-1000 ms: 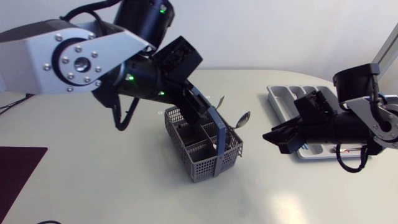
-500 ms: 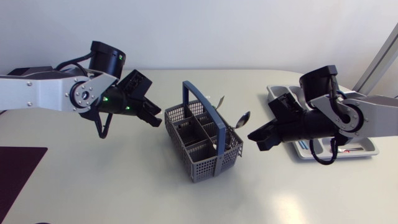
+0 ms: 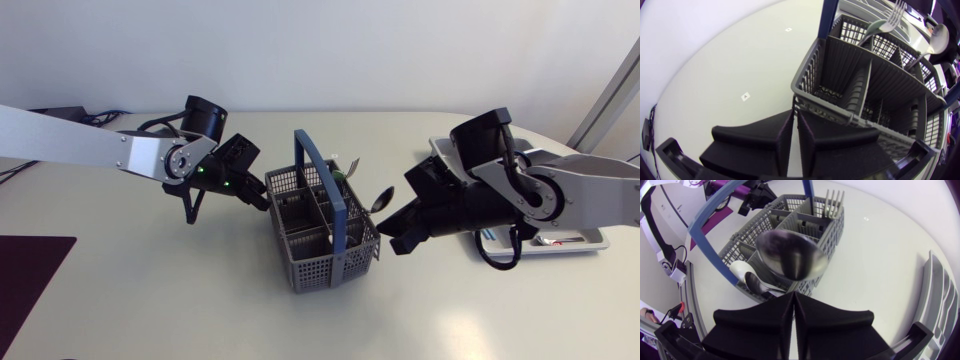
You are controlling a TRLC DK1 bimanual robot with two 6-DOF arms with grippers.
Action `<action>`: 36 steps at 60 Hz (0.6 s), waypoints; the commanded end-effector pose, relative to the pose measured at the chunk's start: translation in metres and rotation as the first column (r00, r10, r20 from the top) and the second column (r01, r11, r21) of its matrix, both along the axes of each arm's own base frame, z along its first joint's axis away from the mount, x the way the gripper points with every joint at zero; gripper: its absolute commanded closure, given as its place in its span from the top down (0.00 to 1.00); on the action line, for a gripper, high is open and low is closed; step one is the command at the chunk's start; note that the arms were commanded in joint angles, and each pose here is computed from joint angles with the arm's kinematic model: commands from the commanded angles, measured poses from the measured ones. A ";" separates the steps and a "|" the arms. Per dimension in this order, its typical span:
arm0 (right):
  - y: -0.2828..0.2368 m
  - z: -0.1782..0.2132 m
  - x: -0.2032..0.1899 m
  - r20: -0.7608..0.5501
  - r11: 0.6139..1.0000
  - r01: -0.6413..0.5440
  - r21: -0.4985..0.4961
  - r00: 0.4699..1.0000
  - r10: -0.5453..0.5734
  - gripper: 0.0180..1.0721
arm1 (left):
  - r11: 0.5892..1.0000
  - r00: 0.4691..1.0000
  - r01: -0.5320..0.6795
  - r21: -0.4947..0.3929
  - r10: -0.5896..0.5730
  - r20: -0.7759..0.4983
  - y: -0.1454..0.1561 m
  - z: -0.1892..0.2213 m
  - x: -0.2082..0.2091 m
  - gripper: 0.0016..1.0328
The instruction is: Sort the cutlery from the basket into the organizer compartments.
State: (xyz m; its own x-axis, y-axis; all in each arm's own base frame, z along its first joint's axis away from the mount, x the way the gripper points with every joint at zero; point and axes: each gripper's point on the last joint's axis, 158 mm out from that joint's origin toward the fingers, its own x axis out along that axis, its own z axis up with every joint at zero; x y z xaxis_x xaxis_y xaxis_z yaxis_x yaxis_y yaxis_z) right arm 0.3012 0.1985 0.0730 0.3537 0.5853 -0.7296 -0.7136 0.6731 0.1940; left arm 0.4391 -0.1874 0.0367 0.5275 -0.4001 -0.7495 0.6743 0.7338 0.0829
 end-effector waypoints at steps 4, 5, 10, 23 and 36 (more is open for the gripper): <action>0.023 0.003 -0.025 -0.025 0.998 -0.063 0.022 0.998 0.064 0.05 | 0.999 0.999 0.023 -0.039 -0.023 0.024 -0.018 0.006 0.017 0.08; 0.026 0.003 -0.027 -0.025 0.997 -0.074 0.022 0.997 0.074 0.05 | 0.999 1.000 0.024 -0.040 -0.023 0.021 -0.020 0.005 0.018 0.08; 0.035 -0.001 -0.038 -0.039 0.993 -0.114 0.017 0.993 0.114 0.05 | 0.997 0.999 0.044 -0.059 -0.043 0.027 -0.031 0.009 0.022 0.08; 0.042 -0.009 -0.060 -0.055 0.984 -0.179 -0.002 0.982 0.179 0.05 | 0.994 0.996 0.090 -0.063 -0.089 0.023 -0.053 0.007 0.017 0.08; 0.024 0.007 -0.063 0.013 0.987 -0.155 -0.037 0.988 0.156 0.23 | 0.995 0.994 0.099 -0.033 -0.097 0.056 -0.028 0.038 0.002 0.16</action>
